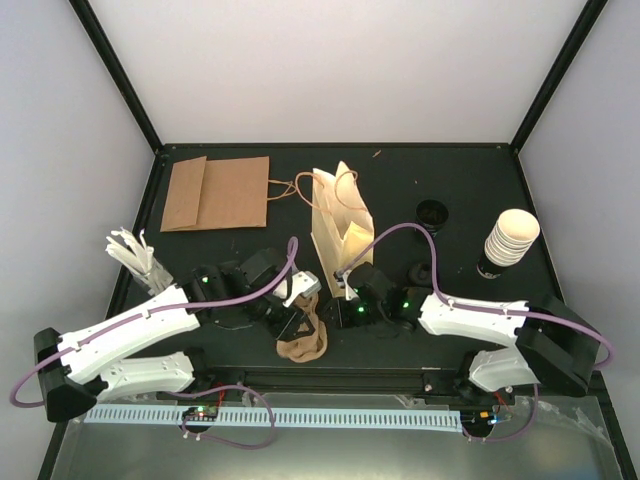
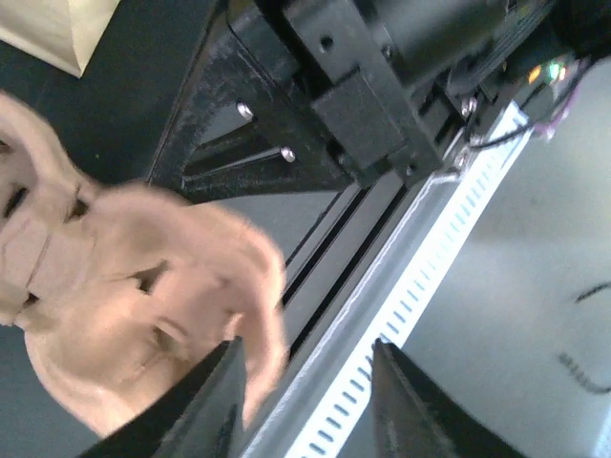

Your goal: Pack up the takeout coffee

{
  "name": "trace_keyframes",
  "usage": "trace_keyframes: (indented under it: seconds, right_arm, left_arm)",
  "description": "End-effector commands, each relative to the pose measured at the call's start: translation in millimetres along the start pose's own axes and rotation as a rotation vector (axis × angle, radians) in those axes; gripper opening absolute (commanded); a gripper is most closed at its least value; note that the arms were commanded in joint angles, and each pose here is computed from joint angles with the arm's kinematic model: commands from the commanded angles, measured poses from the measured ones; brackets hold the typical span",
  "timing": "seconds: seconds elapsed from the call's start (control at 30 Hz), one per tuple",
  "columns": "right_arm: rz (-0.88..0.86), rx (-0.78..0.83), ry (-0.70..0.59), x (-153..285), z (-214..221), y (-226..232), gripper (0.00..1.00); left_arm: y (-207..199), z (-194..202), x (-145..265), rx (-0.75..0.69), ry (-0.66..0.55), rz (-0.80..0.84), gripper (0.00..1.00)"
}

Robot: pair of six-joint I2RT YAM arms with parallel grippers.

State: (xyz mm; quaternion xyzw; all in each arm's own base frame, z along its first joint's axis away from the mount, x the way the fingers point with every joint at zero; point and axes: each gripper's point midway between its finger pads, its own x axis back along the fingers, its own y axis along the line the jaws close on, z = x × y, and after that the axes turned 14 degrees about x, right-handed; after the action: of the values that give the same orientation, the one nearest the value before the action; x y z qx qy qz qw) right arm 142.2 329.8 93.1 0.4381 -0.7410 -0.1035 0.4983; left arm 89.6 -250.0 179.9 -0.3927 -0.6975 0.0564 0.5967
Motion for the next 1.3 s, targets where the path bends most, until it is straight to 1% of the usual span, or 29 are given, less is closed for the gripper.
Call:
trace_keyframes:
  seconds: [0.0, 0.07, 0.13, 0.27, 0.4, 0.5, 0.6, 0.77, 0.93, 1.1, 1.27]
  right_arm:
    - [-0.001, 0.007, 0.008, -6, 2, -3, 0.17]
    - [0.006, 0.016, 0.027, -9, 7, -7, 0.15]
    - [0.011, 0.02, 0.046, -12, 12, -10, 0.15]
    - [0.012, 0.023, 0.079, -18, 18, -13, 0.16]
    - [0.012, 0.019, 0.088, -20, 22, -15, 0.18]
    - [0.013, 0.015, 0.087, -21, 22, -17, 0.22]
    - [0.024, 0.012, 0.094, -22, 25, -20, 0.26]
    - [0.035, 0.012, 0.098, -21, 29, -24, 0.31]
    - [-0.021, 0.002, 0.116, -26, 33, -17, 0.31]
    - [-0.068, -0.024, 0.12, -28, 38, -12, 0.3]
    - [-0.119, -0.046, 0.108, -30, 39, -7, 0.3]
  left_arm:
    - [-17, -20, 17, -0.011, -0.097, 0.033, 0.46]
    - [-10, -25, 20, 0.009, -0.136, -0.003, 0.55]
    - [-3, -28, 21, 0.026, -0.169, -0.033, 0.58]
    - [17, -30, 13, 0.061, -0.188, -0.116, 0.58]
    - [31, -25, -2, 0.069, -0.124, -0.186, 0.57]
    - [43, -24, -17, 0.081, -0.089, -0.241, 0.55]
    - [52, -27, -27, 0.101, -0.086, -0.277, 0.55]
    - [50, -29, -31, 0.143, -0.081, -0.275, 0.56]
    - [35, -24, -38, 0.204, -0.047, -0.191, 0.55]
    - [26, -10, -40, 0.252, -0.009, -0.152, 0.55]
    - [22, 9, -47, 0.269, 0.055, -0.182, 0.56]
